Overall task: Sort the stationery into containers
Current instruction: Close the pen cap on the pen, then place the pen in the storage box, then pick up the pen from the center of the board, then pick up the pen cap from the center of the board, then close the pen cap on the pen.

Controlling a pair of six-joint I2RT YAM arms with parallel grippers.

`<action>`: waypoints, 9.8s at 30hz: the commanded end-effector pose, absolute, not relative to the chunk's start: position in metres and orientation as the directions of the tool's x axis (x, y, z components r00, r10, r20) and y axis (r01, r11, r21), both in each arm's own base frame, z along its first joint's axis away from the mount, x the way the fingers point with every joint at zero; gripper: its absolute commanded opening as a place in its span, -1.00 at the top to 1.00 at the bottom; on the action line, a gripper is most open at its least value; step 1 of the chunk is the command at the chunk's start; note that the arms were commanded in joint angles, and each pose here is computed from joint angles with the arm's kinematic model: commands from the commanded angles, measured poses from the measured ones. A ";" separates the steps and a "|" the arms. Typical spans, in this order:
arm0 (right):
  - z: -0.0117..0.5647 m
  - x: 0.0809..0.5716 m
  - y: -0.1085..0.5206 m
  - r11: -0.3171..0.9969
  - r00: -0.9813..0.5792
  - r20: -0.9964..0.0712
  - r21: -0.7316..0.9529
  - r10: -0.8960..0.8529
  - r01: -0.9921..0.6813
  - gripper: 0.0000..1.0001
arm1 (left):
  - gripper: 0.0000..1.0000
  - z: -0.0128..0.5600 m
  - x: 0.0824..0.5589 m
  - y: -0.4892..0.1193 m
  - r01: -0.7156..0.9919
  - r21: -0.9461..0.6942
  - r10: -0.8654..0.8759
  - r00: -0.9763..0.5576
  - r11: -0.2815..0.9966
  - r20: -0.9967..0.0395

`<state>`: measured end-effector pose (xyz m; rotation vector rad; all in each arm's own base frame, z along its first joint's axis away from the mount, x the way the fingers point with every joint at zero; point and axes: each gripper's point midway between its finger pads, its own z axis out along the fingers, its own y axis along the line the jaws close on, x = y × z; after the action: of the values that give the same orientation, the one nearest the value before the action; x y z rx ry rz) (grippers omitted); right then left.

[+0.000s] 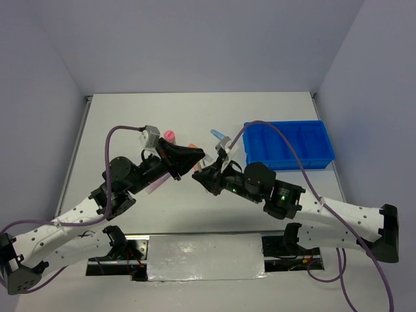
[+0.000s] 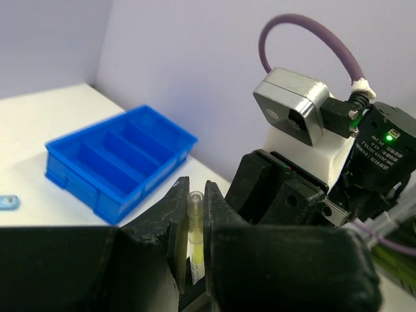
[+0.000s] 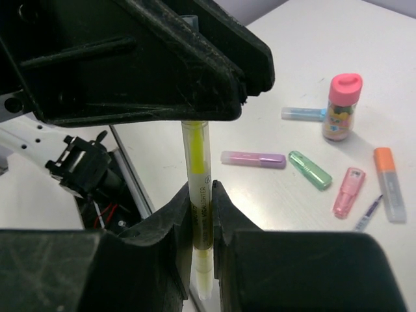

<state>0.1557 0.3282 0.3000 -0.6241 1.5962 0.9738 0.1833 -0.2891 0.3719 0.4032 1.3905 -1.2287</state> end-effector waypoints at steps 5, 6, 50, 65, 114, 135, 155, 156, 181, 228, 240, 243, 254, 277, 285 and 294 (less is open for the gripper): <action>0.473 0.188 0.315 0.463 -0.016 -0.911 0.224 0.411 -0.857 1.00 | 1.00 0.310 0.166 -0.313 0.798 -0.524 -0.310 -0.439 0.298 -0.843; 0.476 0.191 0.318 0.466 -0.009 -0.914 0.215 0.406 -0.858 1.00 | 1.00 0.308 0.165 -0.313 0.795 -0.532 -0.313 -0.446 0.293 -0.839; 0.127 0.419 0.081 0.997 -0.697 -0.717 -0.058 -0.008 0.048 0.79 | -0.99 0.300 0.205 -0.116 0.138 -0.254 -0.198 -0.326 0.957 -0.924; 0.125 0.401 0.081 0.997 -0.732 -0.680 -0.029 0.029 0.067 -0.47 | -0.99 0.275 0.213 -0.134 0.138 -0.188 -0.116 -0.412 0.973 -0.904; 0.021 0.318 0.296 0.934 -0.793 -0.519 -0.034 -0.320 -0.354 0.29 | -0.99 0.211 0.206 -0.134 -0.025 -0.213 -0.189 -0.570 0.977 -0.800; 0.098 0.317 0.288 0.938 -0.724 -0.640 0.017 -0.256 -0.346 1.00 | -0.99 0.204 0.214 -0.156 -0.033 -0.251 -0.220 -0.603 0.967 -0.767; 0.177 0.266 0.127 0.993 -0.651 -0.759 0.072 -0.009 -0.097 1.00 | -0.78 0.083 0.281 -0.308 -0.260 -0.204 -0.326 -0.831 0.944 -0.451; 0.178 0.264 0.126 0.992 -0.648 -0.761 0.072 -0.010 -0.100 1.00 | -0.76 0.071 0.282 -0.311 -0.264 -0.186 -0.320 -0.840 0.946 -0.438; 0.182 0.257 0.138 0.973 -0.619 -0.785 0.140 -0.002 -0.182 1.00 | 0.19 -0.007 0.256 -0.295 -0.296 -0.076 -0.305 -0.903 0.952 -0.302; 0.259 0.158 0.326 0.498 -0.420 -0.862 0.507 0.284 -0.704 1.00 | 1.00 0.307 0.230 -0.248 0.325 -0.724 -0.559 -0.472 0.609 -0.682; 0.258 0.162 0.328 0.523 -0.421 -0.866 0.499 0.269 -0.691 1.00 | 1.00 0.310 0.229 -0.253 0.350 -0.735 -0.567 -0.474 0.580 -0.673; 0.256 0.162 0.328 0.528 -0.423 -0.868 0.494 0.260 -0.691 1.00 | 1.00 0.306 0.231 -0.251 0.338 -0.732 -0.567 -0.471 0.591 -0.675; 0.253 0.166 0.327 0.554 -0.418 -0.873 0.483 0.250 -0.678 1.00 | 1.00 0.305 0.230 -0.254 0.350 -0.736 -0.568 -0.473 0.580 -0.673; 0.254 0.168 0.325 0.566 -0.411 -0.877 0.475 0.248 -0.674 1.00 | 1.00 0.304 0.231 -0.249 0.355 -0.716 -0.560 -0.453 0.601 -0.694; 0.257 0.171 0.323 0.580 -0.405 -0.877 0.475 0.257 -0.662 1.00 | 1.00 0.305 0.231 -0.250 0.361 -0.712 -0.554 -0.454 0.602 -0.698; 0.258 0.172 0.325 0.583 -0.407 -0.879 0.470 0.247 -0.663 1.00 | 1.00 0.302 0.230 -0.252 0.374 -0.701 -0.537 -0.457 0.608 -0.709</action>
<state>0.1691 0.3206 0.2329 -0.3605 1.7708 1.0223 0.2307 -0.2518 0.2881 -0.1638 1.8124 -1.0374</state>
